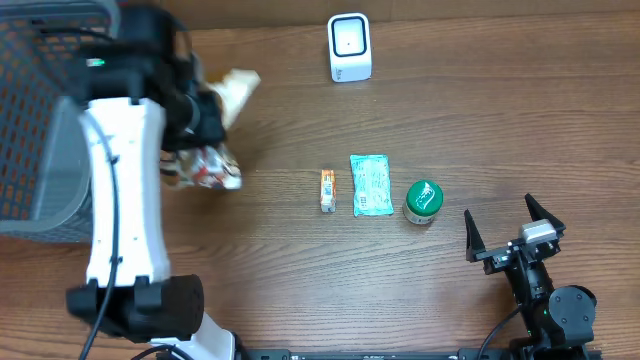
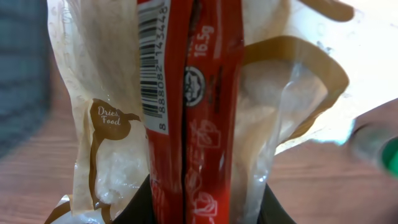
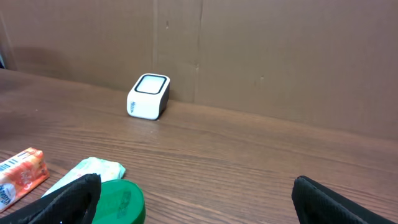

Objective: Scan the item barcode
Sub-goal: 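Lift the snack bag out of the basket toward the table, then lower the snack bag onto the table left of the orange packet and release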

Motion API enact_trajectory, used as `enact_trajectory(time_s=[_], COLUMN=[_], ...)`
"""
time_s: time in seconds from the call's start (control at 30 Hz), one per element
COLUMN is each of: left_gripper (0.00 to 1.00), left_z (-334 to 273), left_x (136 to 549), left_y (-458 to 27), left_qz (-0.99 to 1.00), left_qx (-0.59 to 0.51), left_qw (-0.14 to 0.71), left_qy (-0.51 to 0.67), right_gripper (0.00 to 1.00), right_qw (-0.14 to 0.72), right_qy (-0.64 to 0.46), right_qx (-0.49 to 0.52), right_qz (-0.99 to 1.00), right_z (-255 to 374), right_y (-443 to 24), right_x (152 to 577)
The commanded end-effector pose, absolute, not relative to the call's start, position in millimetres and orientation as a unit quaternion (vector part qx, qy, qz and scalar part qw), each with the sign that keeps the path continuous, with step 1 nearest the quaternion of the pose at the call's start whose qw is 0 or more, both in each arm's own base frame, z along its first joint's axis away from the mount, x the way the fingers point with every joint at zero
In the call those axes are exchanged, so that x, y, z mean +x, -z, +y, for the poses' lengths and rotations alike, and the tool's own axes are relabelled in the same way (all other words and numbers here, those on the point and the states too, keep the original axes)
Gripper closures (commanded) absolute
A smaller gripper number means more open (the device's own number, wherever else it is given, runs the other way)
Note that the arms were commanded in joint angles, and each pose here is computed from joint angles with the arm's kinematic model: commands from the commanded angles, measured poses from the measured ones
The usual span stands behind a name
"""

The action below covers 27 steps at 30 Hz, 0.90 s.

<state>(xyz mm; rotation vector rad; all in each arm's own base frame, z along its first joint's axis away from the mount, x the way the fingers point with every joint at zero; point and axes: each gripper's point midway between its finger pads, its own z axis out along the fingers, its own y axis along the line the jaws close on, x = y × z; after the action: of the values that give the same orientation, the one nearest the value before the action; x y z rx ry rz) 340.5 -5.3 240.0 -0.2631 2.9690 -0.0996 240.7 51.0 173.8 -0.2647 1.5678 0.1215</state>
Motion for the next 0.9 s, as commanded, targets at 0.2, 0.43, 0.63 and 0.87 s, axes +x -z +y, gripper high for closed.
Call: enact_trajectory(time_s=[0.2,0.43,0.63,0.87], left_gripper=[0.96,0.96,0.96,0.87], left_z=[-44.9,-38.0,-38.3,-38.7], left_x=[330.2,327.6,328.3,319.8], left_y=[-135.8,-80.9,-50.8,-32.9], left_qz=[0.996,0.989,0.987,0.99], left_qx=[-0.09,-0.141,-0.151,-0.137], left_qw=[0.015,0.029,0.046,0.041], left_qy=[0.024,-0.025,-0.021,-0.018], right_gripper=[0.0,0.0,0.0,0.0], right_qw=[0.699,0.699,0.699,0.699], right_qy=[-0.052,-0.052,-0.052,-0.052], right_qx=[-0.119,-0.119,-0.119,-0.119], right_qz=[0.703,0.703,0.703,0.703], right_z=[50.2,50.2,50.2,50.2], right_y=[-171.4,-171.3,-171.4,-171.4], right_x=[241.1,241.1,241.1,241.1])
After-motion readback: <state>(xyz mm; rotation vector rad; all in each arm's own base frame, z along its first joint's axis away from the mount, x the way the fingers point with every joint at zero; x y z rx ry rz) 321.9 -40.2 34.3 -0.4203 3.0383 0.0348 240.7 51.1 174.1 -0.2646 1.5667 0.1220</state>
